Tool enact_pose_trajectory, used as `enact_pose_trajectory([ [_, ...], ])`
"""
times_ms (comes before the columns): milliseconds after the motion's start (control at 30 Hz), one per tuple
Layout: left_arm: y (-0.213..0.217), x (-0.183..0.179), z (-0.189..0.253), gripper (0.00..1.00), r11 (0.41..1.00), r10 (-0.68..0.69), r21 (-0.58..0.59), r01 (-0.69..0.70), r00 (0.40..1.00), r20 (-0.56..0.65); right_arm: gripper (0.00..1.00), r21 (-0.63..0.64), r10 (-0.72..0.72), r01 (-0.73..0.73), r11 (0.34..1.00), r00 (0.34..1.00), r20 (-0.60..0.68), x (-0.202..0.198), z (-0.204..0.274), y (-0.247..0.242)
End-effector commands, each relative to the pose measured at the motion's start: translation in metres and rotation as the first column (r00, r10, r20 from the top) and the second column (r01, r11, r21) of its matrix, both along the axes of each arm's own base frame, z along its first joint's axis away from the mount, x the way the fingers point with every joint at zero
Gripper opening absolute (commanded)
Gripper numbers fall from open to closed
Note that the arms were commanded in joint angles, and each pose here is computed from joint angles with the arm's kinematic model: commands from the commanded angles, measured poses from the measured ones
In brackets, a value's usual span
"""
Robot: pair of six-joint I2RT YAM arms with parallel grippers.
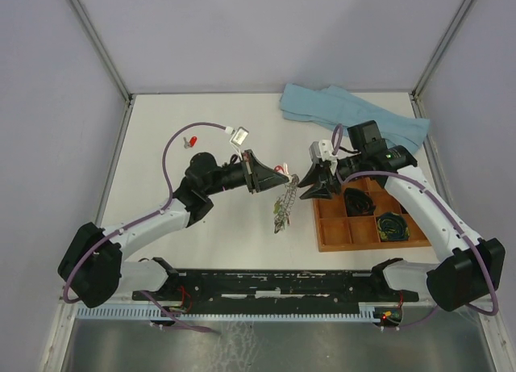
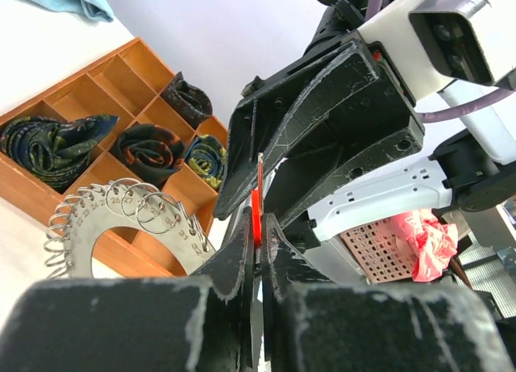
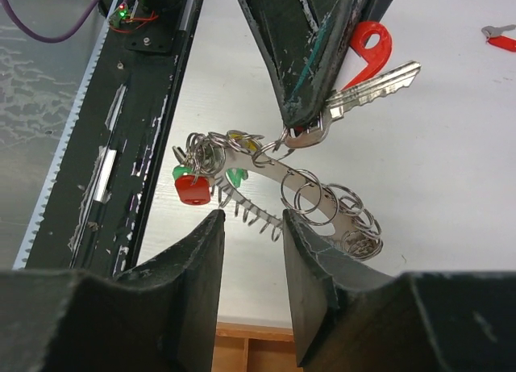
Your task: Remove the keys from the keyring
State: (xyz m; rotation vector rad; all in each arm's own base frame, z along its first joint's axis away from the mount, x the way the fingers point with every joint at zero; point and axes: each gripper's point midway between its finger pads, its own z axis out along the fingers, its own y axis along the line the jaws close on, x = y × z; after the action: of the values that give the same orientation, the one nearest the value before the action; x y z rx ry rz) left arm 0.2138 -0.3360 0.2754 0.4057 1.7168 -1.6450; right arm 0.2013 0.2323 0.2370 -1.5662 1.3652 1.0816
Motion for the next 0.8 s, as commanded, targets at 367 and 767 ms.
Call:
enact_pose_trajectory([
  [367,0.008,-0.020,0.055,0.03,0.986,-0.036,-0.140,0.087,0.943,0.330,0.42,0.074,-0.008,0.007,0.997,1.000,0.011,-0.008,0.059,0.001],
  [767,0.025,-0.055,0.039,0.03,0.986,-0.122,0.011,0.165,0.681,0.722,0.42,0.080,-0.063,0.062,0.995,0.998,-0.001,0.008,0.053,0.001],
])
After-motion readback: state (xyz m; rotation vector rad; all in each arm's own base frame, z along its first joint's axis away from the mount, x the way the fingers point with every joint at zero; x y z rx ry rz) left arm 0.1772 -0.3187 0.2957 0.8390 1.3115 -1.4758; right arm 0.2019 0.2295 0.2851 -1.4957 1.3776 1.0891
